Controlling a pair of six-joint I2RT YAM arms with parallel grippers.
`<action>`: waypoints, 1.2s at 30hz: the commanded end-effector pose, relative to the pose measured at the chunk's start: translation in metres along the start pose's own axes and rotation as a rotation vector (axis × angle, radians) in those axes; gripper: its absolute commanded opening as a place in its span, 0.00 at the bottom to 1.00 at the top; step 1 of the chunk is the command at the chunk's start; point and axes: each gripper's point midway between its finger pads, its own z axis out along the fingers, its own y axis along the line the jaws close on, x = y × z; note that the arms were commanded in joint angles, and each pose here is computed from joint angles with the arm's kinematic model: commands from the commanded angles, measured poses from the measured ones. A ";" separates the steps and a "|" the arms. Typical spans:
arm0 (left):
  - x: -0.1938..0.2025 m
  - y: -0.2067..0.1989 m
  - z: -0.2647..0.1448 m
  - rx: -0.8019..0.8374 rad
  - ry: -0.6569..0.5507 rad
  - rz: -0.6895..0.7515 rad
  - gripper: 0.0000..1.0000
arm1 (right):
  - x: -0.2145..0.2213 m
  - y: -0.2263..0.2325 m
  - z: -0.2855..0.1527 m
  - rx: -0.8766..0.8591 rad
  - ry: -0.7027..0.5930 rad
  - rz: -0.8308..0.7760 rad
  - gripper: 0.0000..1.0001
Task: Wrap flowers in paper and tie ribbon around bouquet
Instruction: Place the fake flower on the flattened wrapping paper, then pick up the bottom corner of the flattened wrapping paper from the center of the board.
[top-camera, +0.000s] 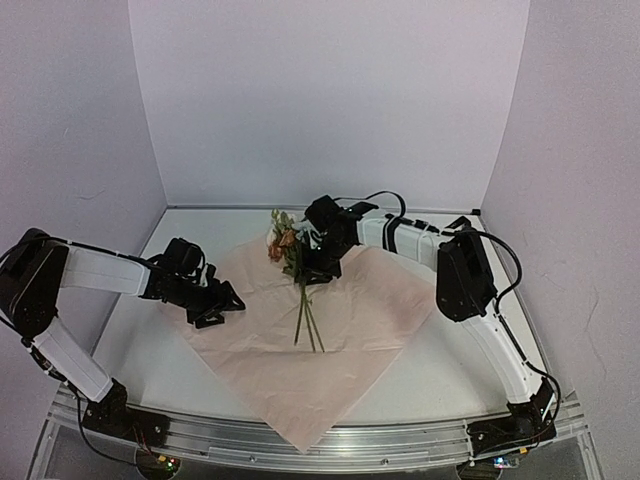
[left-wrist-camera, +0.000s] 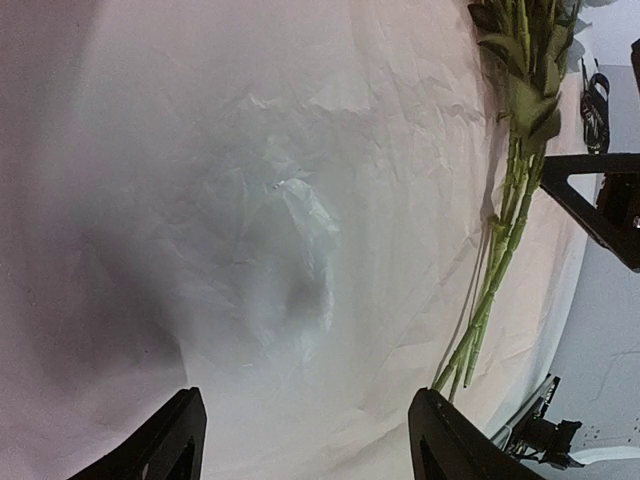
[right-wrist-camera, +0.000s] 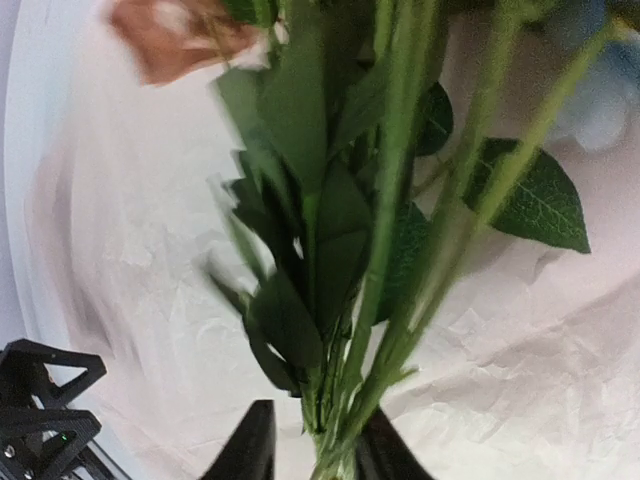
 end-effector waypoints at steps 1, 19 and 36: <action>-0.005 -0.003 -0.003 0.024 -0.023 0.003 0.72 | -0.008 0.001 0.000 0.018 -0.050 0.025 0.44; -0.015 -0.019 -0.022 0.061 -0.073 0.044 0.73 | 0.103 0.014 -0.124 0.021 0.070 -0.305 0.75; -0.019 -0.024 -0.043 0.041 -0.126 0.074 0.73 | 0.302 0.020 -0.115 -0.051 0.097 -1.194 0.76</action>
